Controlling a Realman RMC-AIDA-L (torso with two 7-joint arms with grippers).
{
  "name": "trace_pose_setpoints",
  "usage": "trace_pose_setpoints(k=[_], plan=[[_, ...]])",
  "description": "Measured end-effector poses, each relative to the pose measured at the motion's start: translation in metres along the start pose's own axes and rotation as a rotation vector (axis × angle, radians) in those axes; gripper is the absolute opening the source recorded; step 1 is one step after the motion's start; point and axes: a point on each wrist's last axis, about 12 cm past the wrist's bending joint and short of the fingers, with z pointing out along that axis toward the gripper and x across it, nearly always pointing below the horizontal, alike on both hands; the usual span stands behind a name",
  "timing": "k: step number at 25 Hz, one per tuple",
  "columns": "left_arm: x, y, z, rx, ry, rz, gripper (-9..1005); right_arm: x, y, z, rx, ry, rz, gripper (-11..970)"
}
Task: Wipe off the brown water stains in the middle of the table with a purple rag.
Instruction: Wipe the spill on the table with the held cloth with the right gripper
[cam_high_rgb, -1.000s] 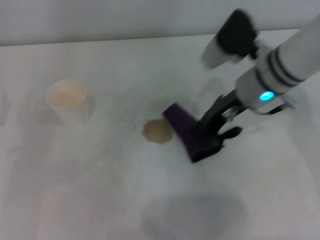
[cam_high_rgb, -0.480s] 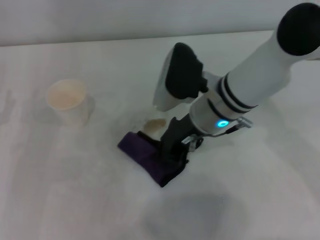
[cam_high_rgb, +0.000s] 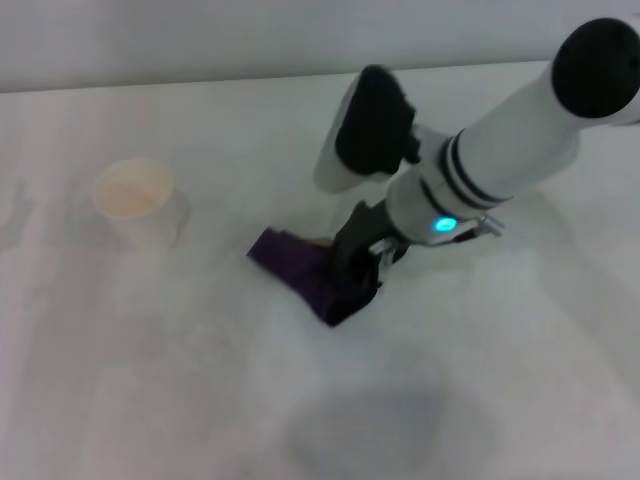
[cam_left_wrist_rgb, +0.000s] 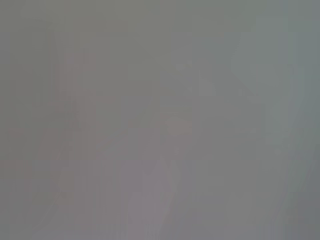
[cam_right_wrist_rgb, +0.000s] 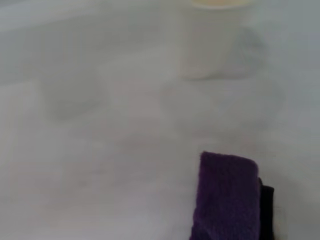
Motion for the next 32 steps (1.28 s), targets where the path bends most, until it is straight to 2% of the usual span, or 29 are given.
trace_pose_setpoints(k=[7, 11, 14, 21, 25, 28, 32], plan=[[0.000, 0.001, 0.000, 0.000, 0.000, 0.003, 892, 0.014, -0.038, -0.019, 0.124, -0.012, 0.094, 93], [0.000, 0.001, -0.001, 0.011, 0.010, 0.010, 893, 0.017, -0.045, -0.024, 0.142, -0.031, 0.136, 93], [0.002, 0.001, -0.001, 0.012, 0.020, 0.012, 893, 0.014, -0.038, -0.020, 0.120, -0.036, 0.128, 93], [0.002, 0.002, -0.003, 0.010, 0.027, 0.016, 893, -0.004, 0.007, 0.002, -0.046, -0.040, 0.039, 94], [0.002, 0.003, -0.004, 0.008, 0.029, 0.017, 893, -0.012, 0.024, 0.005, -0.099, -0.042, -0.013, 94], [0.002, 0.003, -0.004, 0.008, 0.029, 0.018, 892, -0.013, 0.023, 0.004, -0.084, -0.060, -0.013, 94], [0.002, 0.004, -0.003, 0.008, 0.028, 0.021, 892, -0.005, 0.004, 0.000, -0.011, -0.062, 0.019, 94]])
